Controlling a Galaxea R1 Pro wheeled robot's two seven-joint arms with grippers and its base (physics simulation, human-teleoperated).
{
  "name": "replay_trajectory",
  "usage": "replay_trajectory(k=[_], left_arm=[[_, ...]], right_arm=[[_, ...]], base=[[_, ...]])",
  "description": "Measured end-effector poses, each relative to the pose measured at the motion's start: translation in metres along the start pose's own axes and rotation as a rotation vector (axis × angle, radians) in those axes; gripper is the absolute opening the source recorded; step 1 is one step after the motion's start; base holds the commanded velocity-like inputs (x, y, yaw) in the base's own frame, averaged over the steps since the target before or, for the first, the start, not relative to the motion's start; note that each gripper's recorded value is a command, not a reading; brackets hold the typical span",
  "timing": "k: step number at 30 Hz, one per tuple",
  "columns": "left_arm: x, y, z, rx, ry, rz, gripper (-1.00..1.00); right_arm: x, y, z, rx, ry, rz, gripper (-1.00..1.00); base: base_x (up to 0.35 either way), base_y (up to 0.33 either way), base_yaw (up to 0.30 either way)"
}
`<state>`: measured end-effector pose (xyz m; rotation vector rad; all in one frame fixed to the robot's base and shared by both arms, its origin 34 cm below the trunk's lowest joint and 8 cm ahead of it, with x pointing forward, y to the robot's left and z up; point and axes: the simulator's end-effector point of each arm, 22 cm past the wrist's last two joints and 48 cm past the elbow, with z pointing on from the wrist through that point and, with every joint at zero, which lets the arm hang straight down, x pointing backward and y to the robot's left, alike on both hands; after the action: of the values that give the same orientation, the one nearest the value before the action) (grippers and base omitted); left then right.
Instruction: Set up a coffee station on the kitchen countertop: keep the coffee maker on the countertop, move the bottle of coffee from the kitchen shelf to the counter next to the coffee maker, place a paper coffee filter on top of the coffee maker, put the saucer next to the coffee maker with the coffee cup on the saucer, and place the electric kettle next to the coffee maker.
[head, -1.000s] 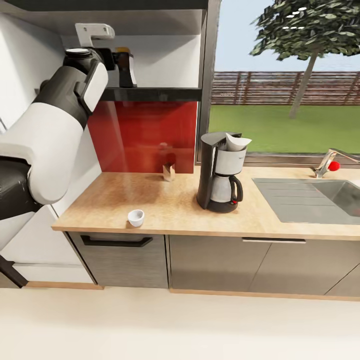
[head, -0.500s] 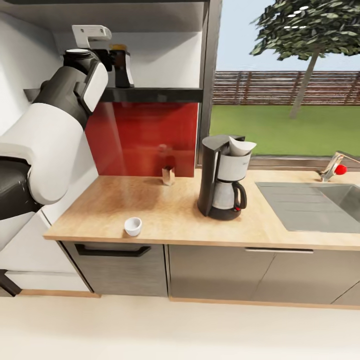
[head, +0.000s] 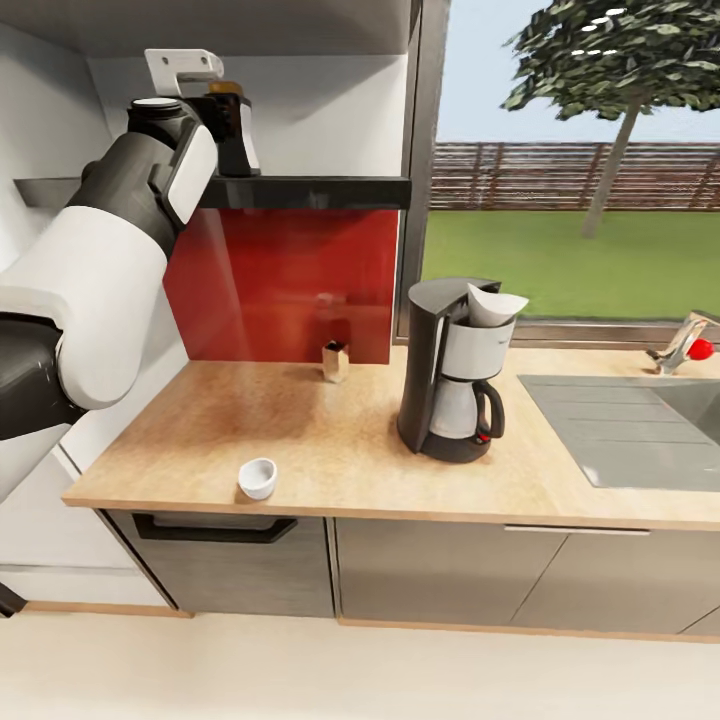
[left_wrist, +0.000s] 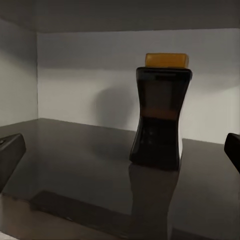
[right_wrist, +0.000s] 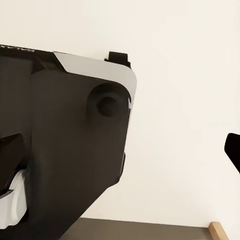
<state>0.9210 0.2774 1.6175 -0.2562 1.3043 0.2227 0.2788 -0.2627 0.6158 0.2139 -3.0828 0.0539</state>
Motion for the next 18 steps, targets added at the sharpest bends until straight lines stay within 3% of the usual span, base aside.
replay_trajectory(k=[4,10,18], left_arm=[[0.0,0.0,0.0,0.001,-0.001,0.0,1.0],[-0.002,-0.008,-0.003,0.013,-0.005,-0.003,1.0],[-0.002,-0.013,-0.004,0.018,-0.009,-0.002,1.0]], right_arm=[[0.0,0.0,0.0,0.0,0.0,-0.001,1.0],[0.002,-0.002,0.0,0.003,0.005,-0.002,1.0],[0.005,-0.003,0.001,0.004,0.011,-0.003,1.0]], base=[[0.039,0.0,0.0],[0.221,0.0,-0.06],[0.031,0.0,-0.062]])
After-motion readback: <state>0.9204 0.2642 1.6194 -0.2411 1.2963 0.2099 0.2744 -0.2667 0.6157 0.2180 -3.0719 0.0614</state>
